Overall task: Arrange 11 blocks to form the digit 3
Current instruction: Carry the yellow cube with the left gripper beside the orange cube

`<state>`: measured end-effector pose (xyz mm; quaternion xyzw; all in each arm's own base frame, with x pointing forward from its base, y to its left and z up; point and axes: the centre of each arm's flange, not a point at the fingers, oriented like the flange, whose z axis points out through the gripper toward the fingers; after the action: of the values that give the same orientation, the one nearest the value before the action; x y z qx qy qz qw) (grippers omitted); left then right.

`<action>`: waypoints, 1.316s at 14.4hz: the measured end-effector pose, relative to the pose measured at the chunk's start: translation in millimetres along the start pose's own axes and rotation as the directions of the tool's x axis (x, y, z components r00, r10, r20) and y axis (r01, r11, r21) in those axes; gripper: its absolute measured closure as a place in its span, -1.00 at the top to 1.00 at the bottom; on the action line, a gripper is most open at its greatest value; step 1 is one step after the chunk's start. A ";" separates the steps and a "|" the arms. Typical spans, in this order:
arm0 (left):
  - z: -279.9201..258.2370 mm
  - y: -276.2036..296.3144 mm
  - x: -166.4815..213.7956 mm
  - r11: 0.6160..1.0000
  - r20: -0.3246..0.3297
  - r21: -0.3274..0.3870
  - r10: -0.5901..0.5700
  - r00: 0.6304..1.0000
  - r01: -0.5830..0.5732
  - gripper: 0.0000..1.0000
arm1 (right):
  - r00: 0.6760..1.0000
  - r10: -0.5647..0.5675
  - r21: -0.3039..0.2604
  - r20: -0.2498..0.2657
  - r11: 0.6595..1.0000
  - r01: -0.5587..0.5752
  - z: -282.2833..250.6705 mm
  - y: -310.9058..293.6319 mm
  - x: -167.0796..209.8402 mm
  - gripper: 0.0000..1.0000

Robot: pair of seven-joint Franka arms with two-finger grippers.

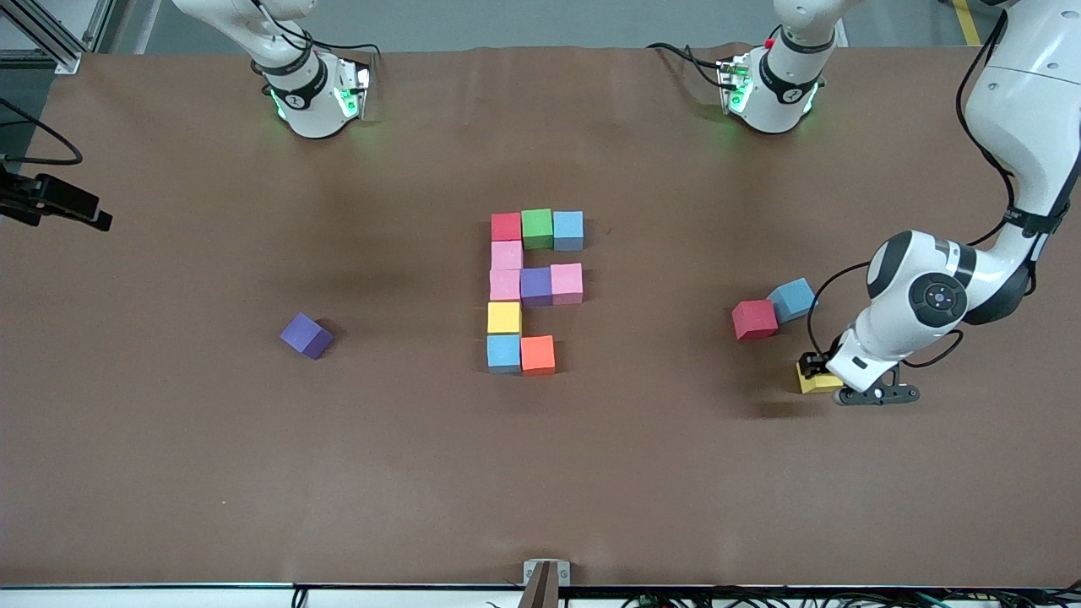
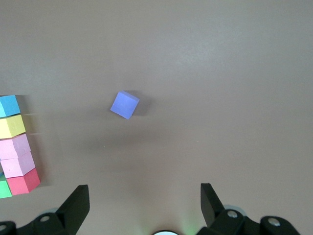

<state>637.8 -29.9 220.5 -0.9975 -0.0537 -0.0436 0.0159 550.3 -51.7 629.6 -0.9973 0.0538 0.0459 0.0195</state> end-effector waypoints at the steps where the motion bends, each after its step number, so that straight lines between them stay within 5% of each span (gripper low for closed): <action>1: -6.0 16.0 4.0 0.997 -0.011 -0.003 -0.083 0.996 0.083 0.22 | 1.000 -0.004 -0.012 0.000 1.000 0.004 0.2 -1.3 -0.1 1.00; 3: -20.9 58.4 9.0 0.962 -0.021 0.004 -0.273 0.962 0.273 0.18 | 1.000 -0.020 -0.031 -0.001 0.999 0.020 -0.4 -9.6 -0.8 1.00; 6: -41.7 133.1 3.8 0.842 -0.029 0.024 -0.538 0.843 0.538 0.18 | 1.000 -0.029 -0.036 -0.007 0.999 0.028 -4.0 -13.1 -7.0 1.00; 11: -48.7 230.1 -21.0 0.507 0.023 -0.012 -0.861 0.508 0.862 0.18 | 0.999 -0.031 -0.032 -0.023 0.999 0.030 -11.4 -11.3 -29.0 1.00; 17: -44.3 335.0 -51.2 0.080 0.110 0.009 -0.991 0.079 0.997 0.18 | 0.997 -0.067 -0.032 -0.029 0.997 0.066 -16.7 -11.1 -36.0 1.00; 19: -39.4 363.7 -62.1 0.001 0.127 0.024 -0.992 -0.002 1.000 0.18 | 0.997 -0.066 -0.031 -0.030 0.997 0.065 -20.8 -9.8 -41.0 1.00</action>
<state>612.4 -399.4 244.4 -0.6689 -0.7410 0.0092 -0.0588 512.7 -38.6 654.5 -0.9993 0.0209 0.0305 0.0051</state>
